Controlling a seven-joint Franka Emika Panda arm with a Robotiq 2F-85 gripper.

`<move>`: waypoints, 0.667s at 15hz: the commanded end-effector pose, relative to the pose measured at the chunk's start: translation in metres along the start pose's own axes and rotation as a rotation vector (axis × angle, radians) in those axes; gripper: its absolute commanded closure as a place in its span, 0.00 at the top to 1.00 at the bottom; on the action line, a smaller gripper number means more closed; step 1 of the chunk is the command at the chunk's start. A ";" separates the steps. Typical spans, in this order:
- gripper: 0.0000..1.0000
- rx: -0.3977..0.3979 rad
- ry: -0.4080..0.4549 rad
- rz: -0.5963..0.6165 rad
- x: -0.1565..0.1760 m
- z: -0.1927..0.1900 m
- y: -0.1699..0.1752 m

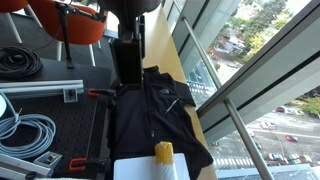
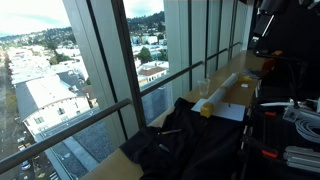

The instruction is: Close the zipper on the black jacket.

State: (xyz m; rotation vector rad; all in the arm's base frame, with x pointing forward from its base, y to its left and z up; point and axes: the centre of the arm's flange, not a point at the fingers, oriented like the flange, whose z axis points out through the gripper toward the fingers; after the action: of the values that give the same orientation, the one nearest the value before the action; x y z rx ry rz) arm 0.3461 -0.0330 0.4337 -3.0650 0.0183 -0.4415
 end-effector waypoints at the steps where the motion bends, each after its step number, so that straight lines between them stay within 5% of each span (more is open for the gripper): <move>1: 1.00 0.058 0.044 -0.002 0.001 0.034 -0.007; 10: 1.00 0.066 0.093 0.017 0.024 0.117 -0.015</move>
State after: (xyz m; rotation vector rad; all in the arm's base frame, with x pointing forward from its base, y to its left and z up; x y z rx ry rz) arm 0.3937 -0.0126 0.3681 -2.9859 0.0347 -0.5500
